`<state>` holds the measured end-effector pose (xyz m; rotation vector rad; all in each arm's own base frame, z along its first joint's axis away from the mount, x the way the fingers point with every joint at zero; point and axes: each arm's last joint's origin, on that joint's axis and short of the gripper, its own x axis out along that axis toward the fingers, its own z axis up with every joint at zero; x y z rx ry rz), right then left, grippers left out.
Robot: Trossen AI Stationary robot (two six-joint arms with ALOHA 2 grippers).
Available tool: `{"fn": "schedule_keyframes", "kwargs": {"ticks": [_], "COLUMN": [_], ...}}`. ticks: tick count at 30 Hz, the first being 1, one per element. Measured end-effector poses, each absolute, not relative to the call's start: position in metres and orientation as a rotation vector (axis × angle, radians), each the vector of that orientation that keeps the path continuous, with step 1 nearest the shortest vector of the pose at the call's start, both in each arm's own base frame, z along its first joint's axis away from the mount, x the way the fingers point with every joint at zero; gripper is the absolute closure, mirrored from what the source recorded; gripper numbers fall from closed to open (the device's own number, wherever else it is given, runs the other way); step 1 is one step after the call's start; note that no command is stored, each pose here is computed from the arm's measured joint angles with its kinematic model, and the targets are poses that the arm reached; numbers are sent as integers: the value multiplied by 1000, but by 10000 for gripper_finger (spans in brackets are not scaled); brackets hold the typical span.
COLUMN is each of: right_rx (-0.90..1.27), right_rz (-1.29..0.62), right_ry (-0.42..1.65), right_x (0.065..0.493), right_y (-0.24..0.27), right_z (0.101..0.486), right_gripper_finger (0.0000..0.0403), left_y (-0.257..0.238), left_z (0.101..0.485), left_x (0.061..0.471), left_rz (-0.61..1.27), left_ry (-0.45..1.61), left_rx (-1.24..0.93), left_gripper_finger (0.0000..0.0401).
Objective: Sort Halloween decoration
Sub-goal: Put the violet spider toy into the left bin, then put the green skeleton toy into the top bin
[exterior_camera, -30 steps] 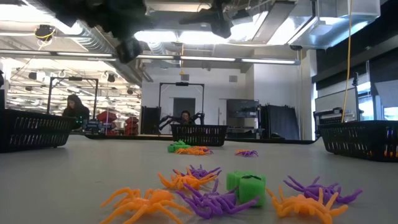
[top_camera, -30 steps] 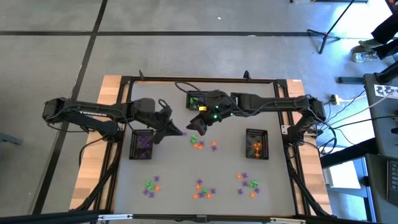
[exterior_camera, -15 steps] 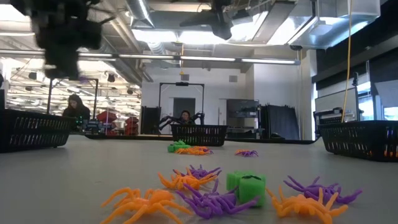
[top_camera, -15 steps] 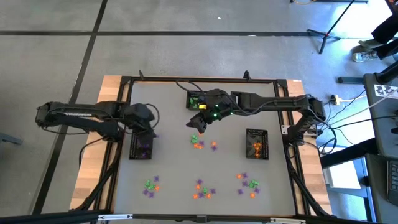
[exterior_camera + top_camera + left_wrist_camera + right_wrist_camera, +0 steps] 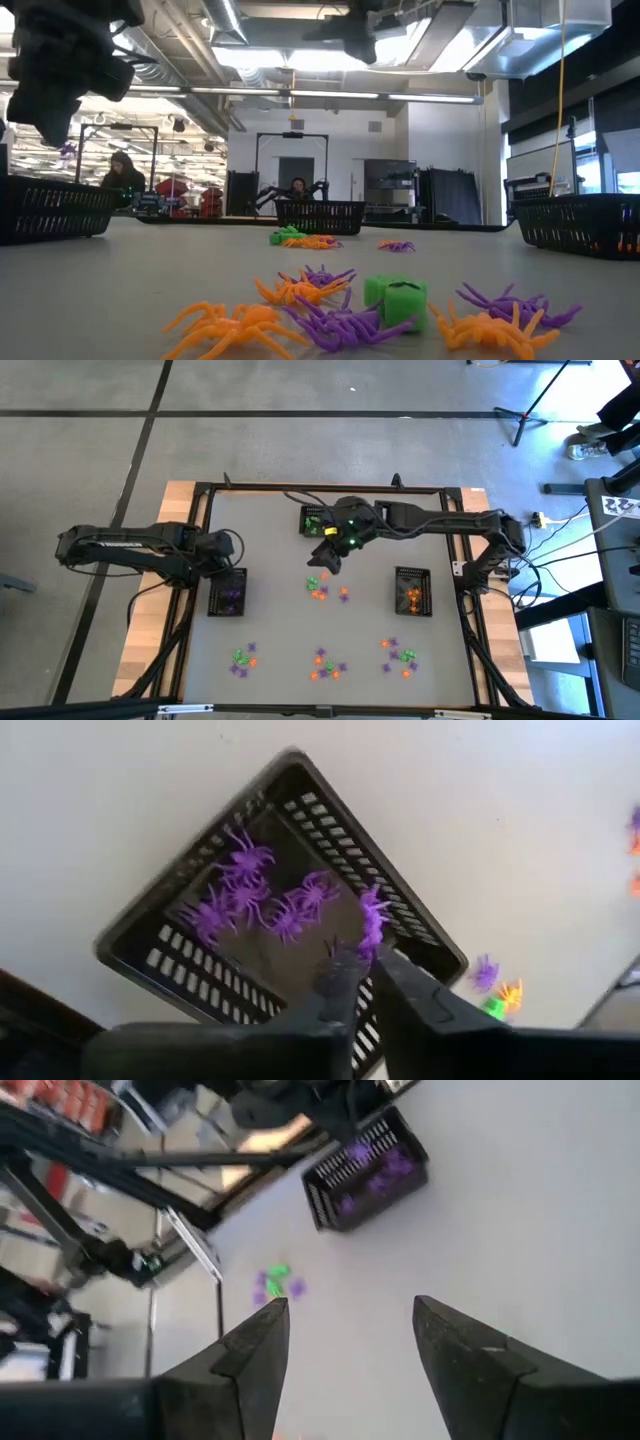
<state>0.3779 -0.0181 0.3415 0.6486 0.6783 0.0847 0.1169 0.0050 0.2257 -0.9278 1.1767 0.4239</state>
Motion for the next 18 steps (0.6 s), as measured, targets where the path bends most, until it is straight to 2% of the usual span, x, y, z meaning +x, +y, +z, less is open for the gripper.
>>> {"fn": "schedule_keyframes", "kwargs": {"ticks": [7, 10, 13, 18], "right_rx": [521, 467, 389, 309], "right_rz": [25, 4, -24, -17], "right_ry": [837, 888, 932, 931], "right_x": [350, 338, 329, 323], "right_y": [-12, -7, 0, 11], "right_z": [343, 346, 348, 352], "right_gripper_finger": [192, 192, 192, 192], "left_y": [4, 3, 2, 4], "left_z": [222, 223, 235, 293], "left_x": [111, 114, 126, 152], "left_rz": [498, 511, 427, 340], "left_ry": [1273, 1246, 1095, 585], "left_rx": [-981, -1095, -1193, -1065], "left_gripper_finger": [287, 265, 264, 276]}}
